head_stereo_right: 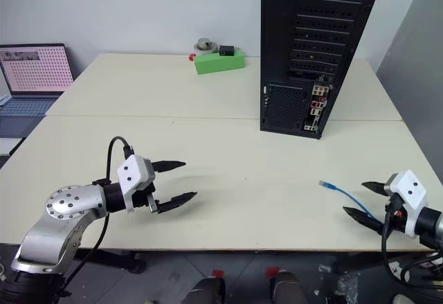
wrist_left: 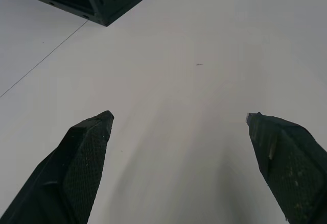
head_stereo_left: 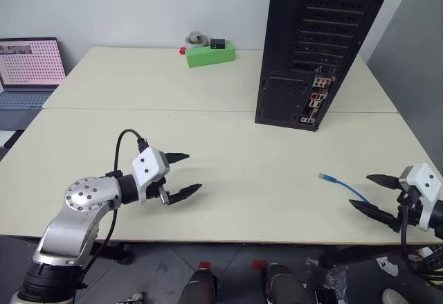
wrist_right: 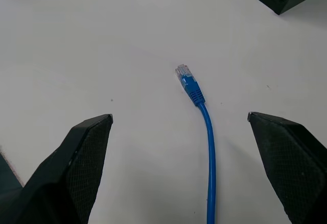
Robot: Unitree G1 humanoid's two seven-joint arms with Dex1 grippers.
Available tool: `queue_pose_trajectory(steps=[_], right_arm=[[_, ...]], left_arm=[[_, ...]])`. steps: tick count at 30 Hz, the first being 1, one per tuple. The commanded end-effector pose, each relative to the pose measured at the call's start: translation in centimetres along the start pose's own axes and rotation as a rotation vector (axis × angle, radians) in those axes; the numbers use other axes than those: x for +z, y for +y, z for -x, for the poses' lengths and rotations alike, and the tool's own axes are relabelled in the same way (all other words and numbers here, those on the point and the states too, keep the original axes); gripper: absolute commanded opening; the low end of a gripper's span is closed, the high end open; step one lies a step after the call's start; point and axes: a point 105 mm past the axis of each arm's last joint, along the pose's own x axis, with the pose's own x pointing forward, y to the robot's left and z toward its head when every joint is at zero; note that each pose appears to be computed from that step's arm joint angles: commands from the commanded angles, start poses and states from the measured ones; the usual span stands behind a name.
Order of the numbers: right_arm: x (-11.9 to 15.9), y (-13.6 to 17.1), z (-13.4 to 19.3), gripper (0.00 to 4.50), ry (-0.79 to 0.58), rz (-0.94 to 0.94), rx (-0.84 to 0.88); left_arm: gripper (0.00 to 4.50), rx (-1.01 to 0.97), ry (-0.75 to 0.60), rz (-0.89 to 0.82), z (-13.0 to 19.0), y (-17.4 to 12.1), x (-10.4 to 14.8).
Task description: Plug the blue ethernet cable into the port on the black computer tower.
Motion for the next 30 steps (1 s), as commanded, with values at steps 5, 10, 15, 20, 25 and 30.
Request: queue_pose_trajectory(steps=[5,10,15,20,25,30], right_arm=[[0.9,-0.5,0.6,4.50,-0.003,0.047,-0.019],[0.8,-0.3,0.4,4.50,0.000,0.047,-0.015],[0.7,-0.3,0.4,4.50,0.005,0.045,-0.017],[0.6,0.0,-0.5,4.50,0.002,0.025,-0.009],[0.2,0.2,-2.5,4.50,0.000,0.001,0.007],[-0.3,-1.0,-4.7,4.50,0.005,-0.010,-0.001]], left_arm=[[4.45,-0.032,-0.037,-0.037,-0.1,-0.6,1.4],[4.45,-0.044,-0.032,-0.048,-0.3,-0.8,1.4],[4.45,-0.052,-0.035,-0.053,-0.6,-1.2,1.6],[4.45,-0.112,-0.026,-0.063,-1.3,-2.2,1.9],[4.45,-0.205,-0.072,-0.062,-2.6,-3.5,3.1],[4.45,-0.295,-0.104,-0.094,-3.6,-4.7,4.0]])
